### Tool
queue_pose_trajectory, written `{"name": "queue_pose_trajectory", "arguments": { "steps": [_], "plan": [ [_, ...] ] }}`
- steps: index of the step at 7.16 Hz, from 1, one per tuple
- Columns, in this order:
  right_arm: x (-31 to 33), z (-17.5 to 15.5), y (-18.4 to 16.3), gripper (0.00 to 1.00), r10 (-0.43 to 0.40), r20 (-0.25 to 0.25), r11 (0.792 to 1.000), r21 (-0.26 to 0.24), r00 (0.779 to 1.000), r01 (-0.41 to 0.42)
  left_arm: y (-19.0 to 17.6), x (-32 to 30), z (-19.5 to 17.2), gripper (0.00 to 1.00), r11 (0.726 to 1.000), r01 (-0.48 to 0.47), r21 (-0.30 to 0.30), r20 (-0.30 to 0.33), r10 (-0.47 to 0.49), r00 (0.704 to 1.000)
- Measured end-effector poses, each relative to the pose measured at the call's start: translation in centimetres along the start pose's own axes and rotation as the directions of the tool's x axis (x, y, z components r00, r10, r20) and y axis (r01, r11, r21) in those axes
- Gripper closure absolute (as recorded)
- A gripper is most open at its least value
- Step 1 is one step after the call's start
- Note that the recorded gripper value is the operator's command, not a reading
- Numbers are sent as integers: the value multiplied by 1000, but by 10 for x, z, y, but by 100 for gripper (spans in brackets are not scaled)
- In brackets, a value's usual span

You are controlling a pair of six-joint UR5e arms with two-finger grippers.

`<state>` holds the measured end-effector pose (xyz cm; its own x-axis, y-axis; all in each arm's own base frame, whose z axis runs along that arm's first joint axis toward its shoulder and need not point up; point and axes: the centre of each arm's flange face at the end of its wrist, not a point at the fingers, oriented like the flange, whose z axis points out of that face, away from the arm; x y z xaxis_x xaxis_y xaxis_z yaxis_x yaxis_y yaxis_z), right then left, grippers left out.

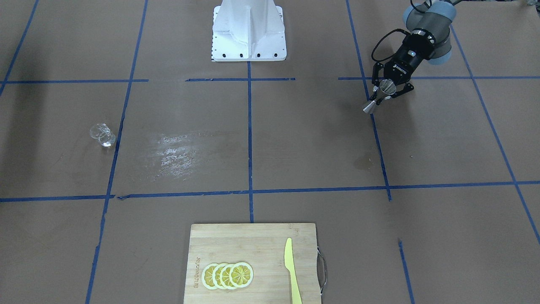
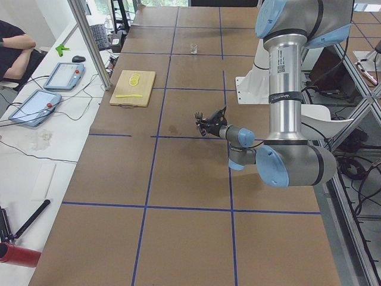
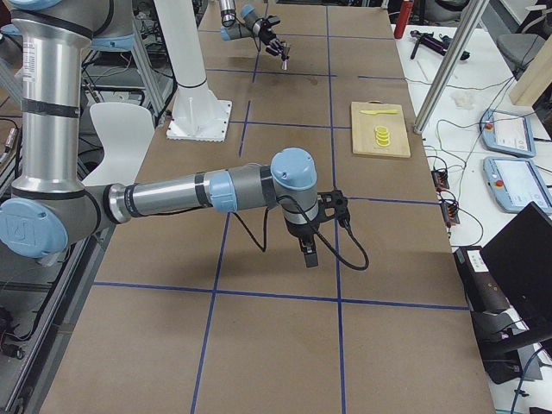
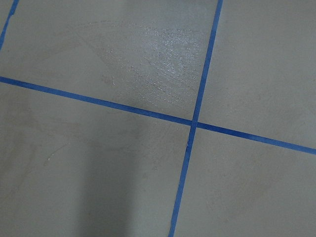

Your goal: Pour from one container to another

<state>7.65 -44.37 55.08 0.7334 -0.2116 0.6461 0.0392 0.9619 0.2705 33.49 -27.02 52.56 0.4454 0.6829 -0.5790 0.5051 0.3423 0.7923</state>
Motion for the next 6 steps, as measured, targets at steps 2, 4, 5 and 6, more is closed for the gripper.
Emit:
{"name": "queue_pose_trajectory", "arguments": {
  "steps": [2,4,5,6],
  "plan": [
    [1,0,0,0,3,0,1000,-1,1000,-3,-39,-6,28,100,984,-172,36,-157,175,972],
    [1,0,0,0,25,0,1000,0,1000,-25,-56,-9,43,100,969,-241,52,-204,246,947],
    [1,0,0,0,34,0,999,1,999,-34,-63,-6,56,100,954,-295,48,-226,298,927],
    [1,-1,0,0,38,0,999,1,999,-38,-79,0,81,100,927,-371,48,-252,371,894]
  ]
}}
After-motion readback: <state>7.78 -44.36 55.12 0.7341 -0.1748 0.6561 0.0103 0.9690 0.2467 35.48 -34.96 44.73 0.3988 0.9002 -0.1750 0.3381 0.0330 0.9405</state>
